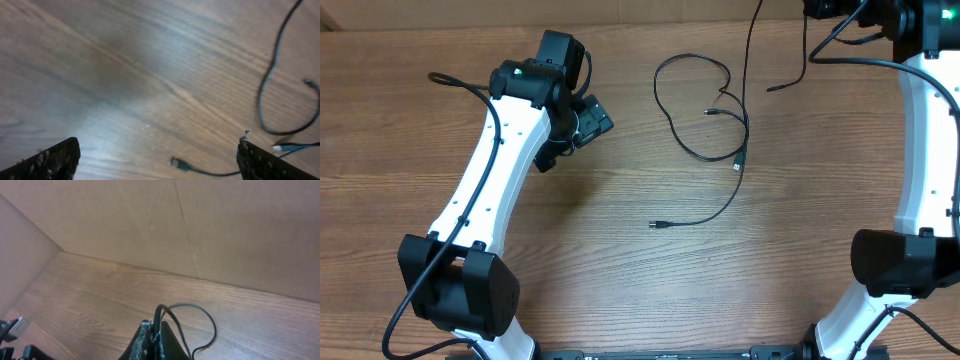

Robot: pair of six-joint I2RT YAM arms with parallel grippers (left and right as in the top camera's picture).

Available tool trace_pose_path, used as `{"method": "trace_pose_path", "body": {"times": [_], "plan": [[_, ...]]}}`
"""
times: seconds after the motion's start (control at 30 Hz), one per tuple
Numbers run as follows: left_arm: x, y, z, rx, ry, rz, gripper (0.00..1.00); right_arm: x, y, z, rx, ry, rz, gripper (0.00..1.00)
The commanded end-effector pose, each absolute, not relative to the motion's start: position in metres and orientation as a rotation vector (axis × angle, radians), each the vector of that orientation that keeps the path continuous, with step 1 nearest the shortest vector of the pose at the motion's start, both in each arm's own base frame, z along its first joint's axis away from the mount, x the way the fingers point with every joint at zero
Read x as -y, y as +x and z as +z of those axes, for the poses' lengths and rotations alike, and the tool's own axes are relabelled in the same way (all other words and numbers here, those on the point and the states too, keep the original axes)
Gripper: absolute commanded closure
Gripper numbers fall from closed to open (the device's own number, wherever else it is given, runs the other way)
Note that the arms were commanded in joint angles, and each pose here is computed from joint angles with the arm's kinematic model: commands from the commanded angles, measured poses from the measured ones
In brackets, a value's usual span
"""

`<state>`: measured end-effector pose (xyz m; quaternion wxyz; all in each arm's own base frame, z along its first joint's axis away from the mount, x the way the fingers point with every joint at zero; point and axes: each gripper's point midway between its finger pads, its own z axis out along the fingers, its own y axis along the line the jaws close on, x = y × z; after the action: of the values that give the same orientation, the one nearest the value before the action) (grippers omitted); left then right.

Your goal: Untangle cables

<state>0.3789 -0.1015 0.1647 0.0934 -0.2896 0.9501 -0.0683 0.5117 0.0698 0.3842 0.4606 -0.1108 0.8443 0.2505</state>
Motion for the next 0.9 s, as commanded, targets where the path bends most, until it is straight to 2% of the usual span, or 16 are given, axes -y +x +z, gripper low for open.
{"method": "trace_pose_path", "body": {"times": [0.0,0.23,0.33,0.37,0.4,0.43,0.47,0.57,0.67,0.87], "plan": [[0.106,0.388,0.164,-2.789,-0.866,-0.239,0.0,-0.071,0.504,0.398,-2.054,-0.285,0.622,0.96],[0.114,0.417,0.175,-2.669,-0.869,-0.335,0.0,-0.087,0.495,0.399,-2.05,-0.333,0.713,0.96],[0.129,0.432,0.184,-2.592,-0.94,-0.48,0.0,-0.091,0.492,0.399,-2.049,-0.344,0.747,0.96],[0.137,0.439,0.188,-2.571,-0.915,-0.534,0.12,-0.091,0.491,0.399,-2.052,-0.345,0.752,0.96],[0.145,0.445,0.192,-2.552,-0.888,-0.574,0.38,-0.091,0.491,0.398,-2.055,-0.344,0.755,0.96],[0.154,0.45,0.196,-2.533,-0.854,-0.612,0.68,-0.091,0.49,0.398,-2.059,-0.343,0.755,0.96],[0.164,0.455,0.198,-2.518,-0.82,-0.641,0.76,-0.091,0.49,0.397,-2.064,-0.341,0.758,0.96],[0.193,0.461,0.197,-2.518,-0.636,-0.664,0.82,-0.091,0.488,0.394,-2.077,-0.336,0.762,0.96],[0.228,0.463,0.186,-2.536,-0.36,-0.643,0.84,-0.091,0.487,0.393,-2.084,-0.333,0.766,0.96],[0.305,0.464,0.123,-2.539,0.137,-0.589,0.9,-0.1,0.481,0.397,-2.068,-0.367,0.835,0.96]]}}
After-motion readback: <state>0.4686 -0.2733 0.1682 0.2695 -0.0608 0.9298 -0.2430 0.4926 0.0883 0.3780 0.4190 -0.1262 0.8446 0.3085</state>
